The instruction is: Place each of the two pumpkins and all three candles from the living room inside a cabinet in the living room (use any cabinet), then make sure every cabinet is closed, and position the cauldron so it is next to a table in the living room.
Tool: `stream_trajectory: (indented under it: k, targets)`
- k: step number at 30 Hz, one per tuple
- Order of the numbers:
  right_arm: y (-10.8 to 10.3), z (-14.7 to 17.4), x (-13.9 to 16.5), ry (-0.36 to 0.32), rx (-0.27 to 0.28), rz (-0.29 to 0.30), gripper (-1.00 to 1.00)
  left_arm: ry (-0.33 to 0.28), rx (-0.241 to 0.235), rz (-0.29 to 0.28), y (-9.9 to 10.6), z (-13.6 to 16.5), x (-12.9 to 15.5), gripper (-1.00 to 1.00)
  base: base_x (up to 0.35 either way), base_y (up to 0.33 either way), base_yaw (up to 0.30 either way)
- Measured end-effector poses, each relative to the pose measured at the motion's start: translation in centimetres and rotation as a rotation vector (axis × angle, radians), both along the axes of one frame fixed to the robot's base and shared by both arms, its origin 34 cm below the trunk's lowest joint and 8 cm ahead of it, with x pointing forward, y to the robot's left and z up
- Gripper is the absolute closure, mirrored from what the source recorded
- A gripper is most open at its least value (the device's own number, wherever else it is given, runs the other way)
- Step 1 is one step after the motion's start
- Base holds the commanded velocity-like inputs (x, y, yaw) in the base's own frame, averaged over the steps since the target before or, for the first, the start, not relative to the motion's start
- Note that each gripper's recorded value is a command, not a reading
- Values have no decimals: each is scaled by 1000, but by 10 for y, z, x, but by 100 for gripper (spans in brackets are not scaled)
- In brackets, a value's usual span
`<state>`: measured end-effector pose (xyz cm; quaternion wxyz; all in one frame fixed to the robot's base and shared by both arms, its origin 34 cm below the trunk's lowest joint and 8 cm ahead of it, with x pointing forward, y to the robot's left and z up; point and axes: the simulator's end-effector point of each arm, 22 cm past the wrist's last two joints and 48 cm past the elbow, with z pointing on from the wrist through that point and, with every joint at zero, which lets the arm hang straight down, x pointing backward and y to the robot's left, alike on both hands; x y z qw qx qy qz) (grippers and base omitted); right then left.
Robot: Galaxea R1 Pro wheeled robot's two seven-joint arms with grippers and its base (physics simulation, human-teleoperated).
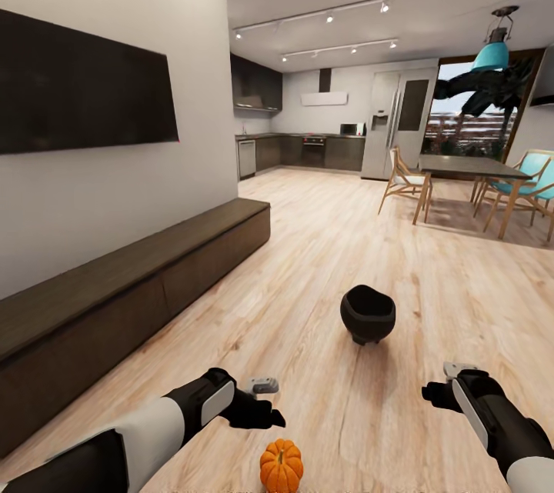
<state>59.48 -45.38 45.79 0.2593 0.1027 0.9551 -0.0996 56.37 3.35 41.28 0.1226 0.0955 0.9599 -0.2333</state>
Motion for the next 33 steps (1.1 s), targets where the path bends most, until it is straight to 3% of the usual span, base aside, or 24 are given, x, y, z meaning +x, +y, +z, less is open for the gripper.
stream_trajectory:
  k: [11, 33]
  targets:
    - [1, -24, -5, -4, 1, 0, -100, 2, 28, 14, 5, -27, -5, -100, 0, 0, 0]
    - [2, -61, -14, 15, 0, 1, -100, 29, 24, 19, 5, -64, -17, -100, 0, 0, 0]
